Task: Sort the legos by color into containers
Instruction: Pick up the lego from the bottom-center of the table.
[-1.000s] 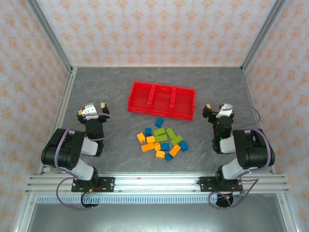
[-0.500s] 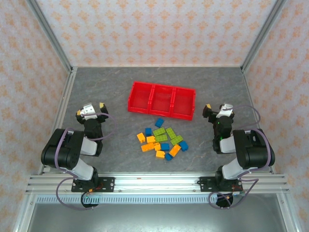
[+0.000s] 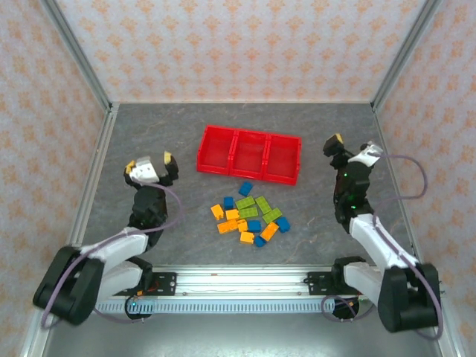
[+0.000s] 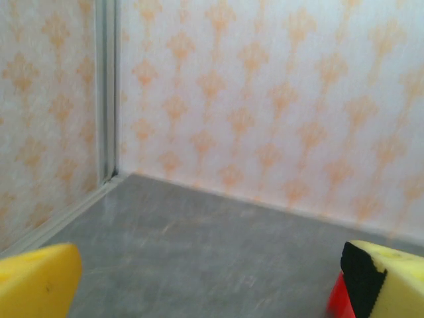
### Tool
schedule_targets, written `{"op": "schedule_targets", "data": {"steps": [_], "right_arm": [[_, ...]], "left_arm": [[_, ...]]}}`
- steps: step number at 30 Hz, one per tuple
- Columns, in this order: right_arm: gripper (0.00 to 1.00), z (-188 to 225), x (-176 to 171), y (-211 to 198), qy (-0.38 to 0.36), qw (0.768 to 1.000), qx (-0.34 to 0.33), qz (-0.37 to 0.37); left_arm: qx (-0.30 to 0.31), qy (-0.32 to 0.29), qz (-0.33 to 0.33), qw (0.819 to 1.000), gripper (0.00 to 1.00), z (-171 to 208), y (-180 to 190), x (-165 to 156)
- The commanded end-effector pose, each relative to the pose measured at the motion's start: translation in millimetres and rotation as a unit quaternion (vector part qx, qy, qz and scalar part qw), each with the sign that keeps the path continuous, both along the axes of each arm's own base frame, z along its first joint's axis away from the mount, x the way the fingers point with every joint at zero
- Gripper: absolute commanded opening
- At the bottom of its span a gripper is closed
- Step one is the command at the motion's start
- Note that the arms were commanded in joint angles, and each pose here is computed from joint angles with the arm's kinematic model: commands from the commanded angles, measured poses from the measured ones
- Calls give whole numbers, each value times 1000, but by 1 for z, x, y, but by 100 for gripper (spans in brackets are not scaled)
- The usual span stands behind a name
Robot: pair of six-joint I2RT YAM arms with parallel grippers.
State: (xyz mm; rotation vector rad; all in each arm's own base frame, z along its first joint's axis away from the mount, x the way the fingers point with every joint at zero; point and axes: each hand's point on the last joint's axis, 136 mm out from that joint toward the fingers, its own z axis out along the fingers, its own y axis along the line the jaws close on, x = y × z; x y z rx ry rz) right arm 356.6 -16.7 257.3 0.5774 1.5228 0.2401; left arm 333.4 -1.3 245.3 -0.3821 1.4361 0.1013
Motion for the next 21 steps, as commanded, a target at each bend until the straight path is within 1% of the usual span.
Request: {"op": "schedule_targets", "data": {"steps": [1,3,5,7,9,11,13,15,17,21], "right_arm": [[100,-54,-19,29,142,984,81,74],[98,-54,-29,42,173,973,110,103],[97,-59,-41,55,214,959,135,132],[94,-71,-56,79,264,935,153,183],[93,-88,-75,102,318,907,160,226],[90,-105,-97,119,367,882,153,252],[90,-117,-117,132,398,869,130,264],[89,-131,-136,140,430,857,106,262],[89,-143,-150,148,455,846,82,267],[90,-174,-172,157,508,820,35,260]], "left_arm": [[-77,95,-5,992,99,-3,-1,-6],[-114,111,-55,986,99,6,-16,-12],[-141,152,-102,973,99,9,-33,-20],[-152,216,-143,954,99,0,-48,-30],[-156,267,-165,937,99,-9,-57,-44],[-157,306,-179,922,99,-18,-61,-59],[-151,332,-198,910,99,-25,-65,-72],[-141,346,-235,897,99,-28,-74,-86],[-145,340,-250,895,99,-32,-76,-93],[-150,292,-258,908,99,-14,-73,-98]]}}
